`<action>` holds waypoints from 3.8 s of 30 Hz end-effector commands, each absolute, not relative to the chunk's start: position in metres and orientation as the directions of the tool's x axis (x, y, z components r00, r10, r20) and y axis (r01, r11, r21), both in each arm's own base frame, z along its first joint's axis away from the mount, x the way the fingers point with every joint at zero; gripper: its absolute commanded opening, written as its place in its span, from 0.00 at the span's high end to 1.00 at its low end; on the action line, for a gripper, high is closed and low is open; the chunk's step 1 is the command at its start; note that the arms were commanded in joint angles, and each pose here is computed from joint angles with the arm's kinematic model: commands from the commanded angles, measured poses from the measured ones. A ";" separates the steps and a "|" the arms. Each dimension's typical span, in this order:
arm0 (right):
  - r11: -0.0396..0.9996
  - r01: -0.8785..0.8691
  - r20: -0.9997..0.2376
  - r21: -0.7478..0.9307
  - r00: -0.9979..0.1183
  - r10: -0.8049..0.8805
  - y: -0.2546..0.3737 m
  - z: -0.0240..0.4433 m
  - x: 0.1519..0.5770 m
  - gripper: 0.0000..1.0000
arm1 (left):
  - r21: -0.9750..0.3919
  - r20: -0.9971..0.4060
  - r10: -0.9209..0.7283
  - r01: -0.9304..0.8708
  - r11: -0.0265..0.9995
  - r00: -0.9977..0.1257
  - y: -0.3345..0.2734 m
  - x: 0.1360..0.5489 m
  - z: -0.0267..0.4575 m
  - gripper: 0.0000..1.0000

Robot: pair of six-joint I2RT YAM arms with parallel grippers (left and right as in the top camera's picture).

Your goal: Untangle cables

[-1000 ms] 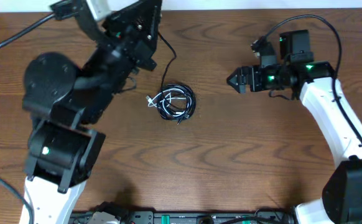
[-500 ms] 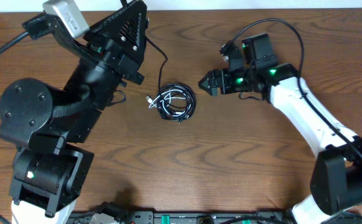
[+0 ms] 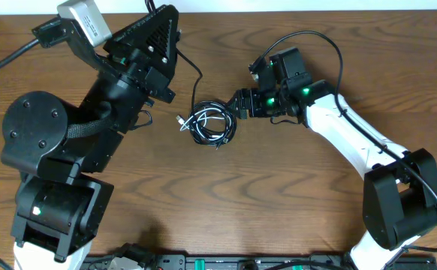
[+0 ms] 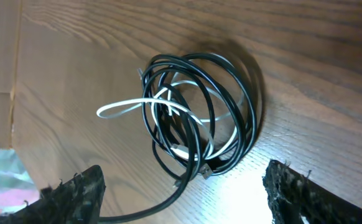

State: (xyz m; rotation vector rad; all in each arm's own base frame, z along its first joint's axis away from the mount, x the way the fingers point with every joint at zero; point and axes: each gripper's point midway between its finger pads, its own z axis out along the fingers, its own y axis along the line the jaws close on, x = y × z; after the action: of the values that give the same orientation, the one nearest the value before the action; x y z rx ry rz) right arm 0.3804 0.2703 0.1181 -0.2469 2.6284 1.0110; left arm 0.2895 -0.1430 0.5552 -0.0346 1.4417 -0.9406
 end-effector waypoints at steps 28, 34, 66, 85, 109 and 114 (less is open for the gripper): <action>0.777 -0.147 -0.215 0.613 -0.977 -0.015 0.307 0.060 0.368 0.62 | -0.547 -0.809 -0.573 0.522 0.654 -0.129 -0.139 0.286 0.564 0.93; 0.778 -0.150 -0.218 0.610 -0.976 -0.017 0.306 0.060 0.368 0.85 | -0.549 -0.809 -0.572 0.519 0.655 -0.134 -0.139 0.288 0.562 0.92; 0.841 -0.181 -0.510 0.511 -0.851 0.127 0.156 0.233 0.415 0.99 | -0.590 -0.699 -0.510 0.001 0.807 -0.501 -0.087 0.355 0.397 0.92; 0.912 -0.134 -0.521 0.387 -0.848 0.096 0.152 0.283 0.410 0.99 | -0.425 -0.680 -0.351 -0.043 0.904 -0.644 -0.071 0.351 0.342 0.93; 0.971 0.019 -0.289 0.240 -0.953 0.090 0.164 0.185 0.409 0.99 | -0.037 -0.409 -0.320 -0.334 0.942 -0.855 0.009 0.341 0.223 0.83; 0.971 0.007 -0.281 0.237 -0.957 0.075 0.171 0.181 0.406 0.99 | -0.032 -0.396 -0.311 -0.325 0.945 -0.864 0.008 0.345 0.216 0.75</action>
State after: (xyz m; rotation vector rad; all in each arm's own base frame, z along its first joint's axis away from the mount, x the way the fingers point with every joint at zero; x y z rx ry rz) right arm 0.4081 0.1647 0.1847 0.0610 2.8194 0.3501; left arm 0.3420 0.0026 0.2089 -0.4758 2.7202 0.0233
